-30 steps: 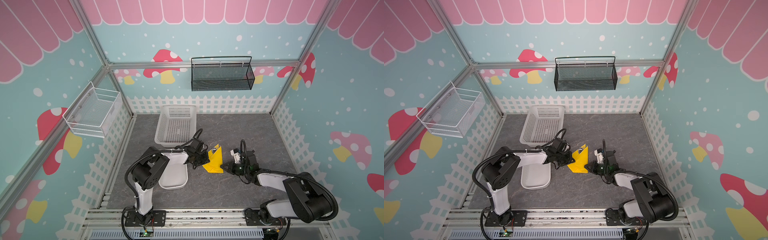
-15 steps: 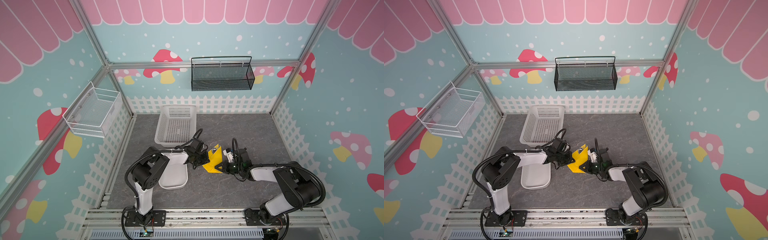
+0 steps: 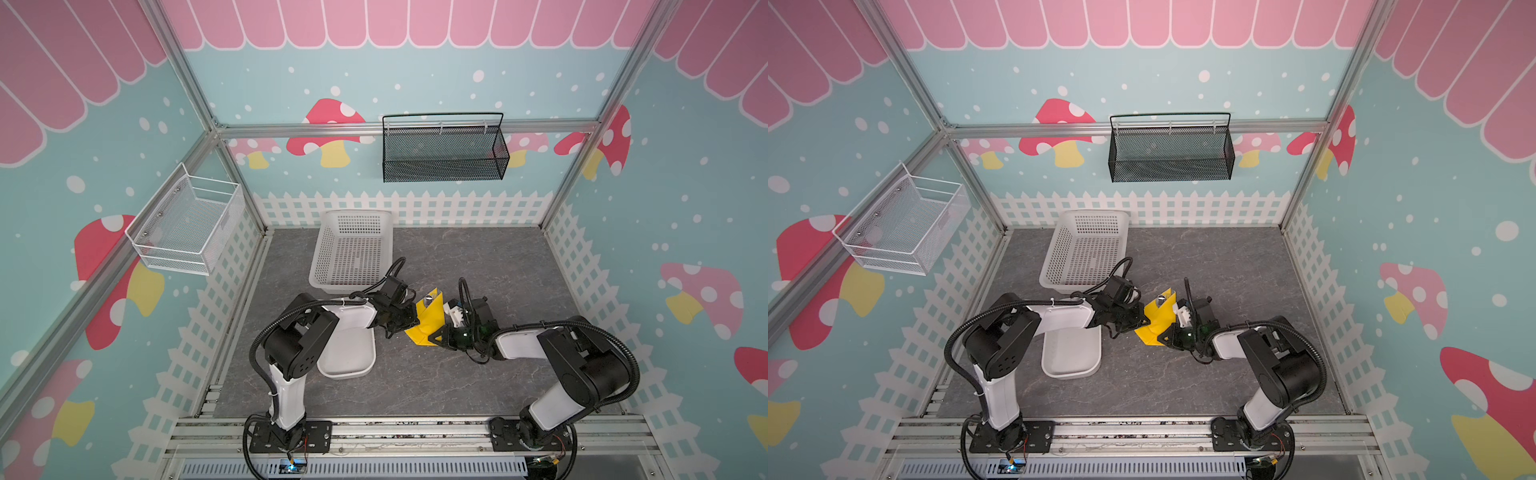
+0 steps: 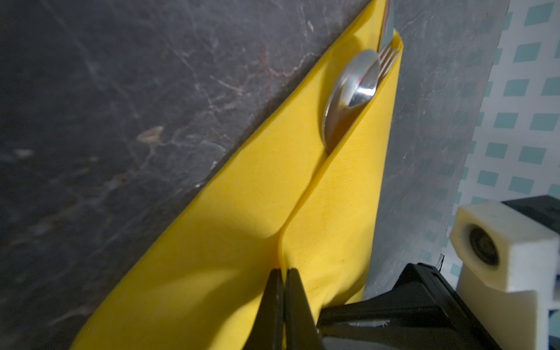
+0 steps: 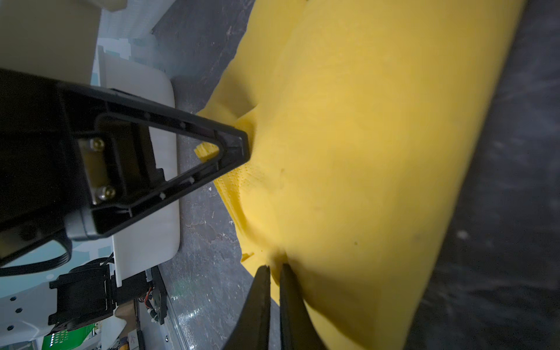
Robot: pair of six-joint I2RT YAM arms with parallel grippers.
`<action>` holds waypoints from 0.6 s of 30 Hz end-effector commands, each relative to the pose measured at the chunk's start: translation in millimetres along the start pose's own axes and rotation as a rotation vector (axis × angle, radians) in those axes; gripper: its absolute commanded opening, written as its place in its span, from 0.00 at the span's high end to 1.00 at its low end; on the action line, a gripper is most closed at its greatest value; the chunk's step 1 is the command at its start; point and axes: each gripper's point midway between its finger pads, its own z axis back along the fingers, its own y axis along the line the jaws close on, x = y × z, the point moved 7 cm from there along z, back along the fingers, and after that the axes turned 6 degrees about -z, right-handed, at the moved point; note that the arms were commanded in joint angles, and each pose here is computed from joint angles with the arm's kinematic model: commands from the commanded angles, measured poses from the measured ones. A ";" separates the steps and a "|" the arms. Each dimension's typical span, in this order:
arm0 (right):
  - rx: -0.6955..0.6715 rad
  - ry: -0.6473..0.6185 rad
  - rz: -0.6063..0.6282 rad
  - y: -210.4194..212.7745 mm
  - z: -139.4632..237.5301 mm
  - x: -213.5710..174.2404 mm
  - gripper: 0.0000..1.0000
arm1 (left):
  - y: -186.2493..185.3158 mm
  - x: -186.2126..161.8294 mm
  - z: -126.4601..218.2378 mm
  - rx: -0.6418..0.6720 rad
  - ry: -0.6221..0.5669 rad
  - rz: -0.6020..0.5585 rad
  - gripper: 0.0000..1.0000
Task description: Place the utensils on the paper napkin and roll it up
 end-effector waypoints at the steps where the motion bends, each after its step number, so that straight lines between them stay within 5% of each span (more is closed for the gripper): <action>1: -0.070 0.014 -0.013 -12.0 -5.0 -4.6 0.88 | 3.3 0.5 -1.2 0.013 -0.003 -0.003 0.91; 12: -0.099 0.030 -0.028 -17.5 -5.5 -8.5 0.89 | -6.7 4.6 25.7 0.043 -0.078 -0.044 0.62; 18: -0.091 0.025 -0.023 -13.8 -5.1 -5.9 0.89 | 4.9 -0.5 34.5 0.114 -0.111 -0.033 0.55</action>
